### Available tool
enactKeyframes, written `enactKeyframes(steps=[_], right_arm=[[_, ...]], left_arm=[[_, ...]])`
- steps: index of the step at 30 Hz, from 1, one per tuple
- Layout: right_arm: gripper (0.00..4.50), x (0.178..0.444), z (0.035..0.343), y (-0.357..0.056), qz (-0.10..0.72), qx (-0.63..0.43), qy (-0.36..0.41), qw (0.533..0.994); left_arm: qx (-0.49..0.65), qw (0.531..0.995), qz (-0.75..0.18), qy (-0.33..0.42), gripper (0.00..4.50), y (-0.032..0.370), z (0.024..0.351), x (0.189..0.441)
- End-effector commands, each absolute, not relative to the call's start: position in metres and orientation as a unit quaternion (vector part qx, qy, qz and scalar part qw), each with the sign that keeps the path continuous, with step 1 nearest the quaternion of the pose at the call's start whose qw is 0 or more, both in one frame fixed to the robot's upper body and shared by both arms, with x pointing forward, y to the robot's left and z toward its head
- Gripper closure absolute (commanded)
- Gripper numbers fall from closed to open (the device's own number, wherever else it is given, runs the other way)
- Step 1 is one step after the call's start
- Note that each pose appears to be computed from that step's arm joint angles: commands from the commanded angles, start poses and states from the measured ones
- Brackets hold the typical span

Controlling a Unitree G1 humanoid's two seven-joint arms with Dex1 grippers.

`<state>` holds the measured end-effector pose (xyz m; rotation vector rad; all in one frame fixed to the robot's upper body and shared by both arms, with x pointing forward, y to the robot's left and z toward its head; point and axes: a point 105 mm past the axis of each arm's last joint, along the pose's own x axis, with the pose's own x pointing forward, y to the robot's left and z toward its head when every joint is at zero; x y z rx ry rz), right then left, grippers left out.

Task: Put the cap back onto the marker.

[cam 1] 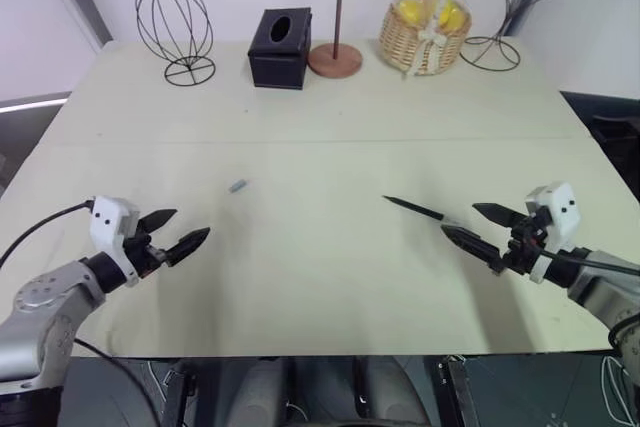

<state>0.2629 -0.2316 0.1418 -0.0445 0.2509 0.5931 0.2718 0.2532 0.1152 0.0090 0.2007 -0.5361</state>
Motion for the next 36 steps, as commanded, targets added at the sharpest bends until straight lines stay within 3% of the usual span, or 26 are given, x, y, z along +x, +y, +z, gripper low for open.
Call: enactKeyframes(steps=[1, 14, 36], right_arm=[[0.00, 0.261, 0.150, -0.228, 0.300, -0.031, 0.108, 0.947], [0.00, 0.268, 0.150, -0.228, 0.284, -0.050, 0.094, 0.953], [0.00, 0.274, 0.148, -0.228, 0.289, -0.062, 0.085, 0.952]], left_arm=[[0.012, 0.962, -0.263, 0.077, 0.02, 0.252, 0.127, 0.274], [0.011, 0.963, -0.261, 0.061, 0.02, 0.246, 0.132, 0.287], [0.015, 0.962, -0.265, 0.060, 0.02, 0.244, 0.131, 0.289]])
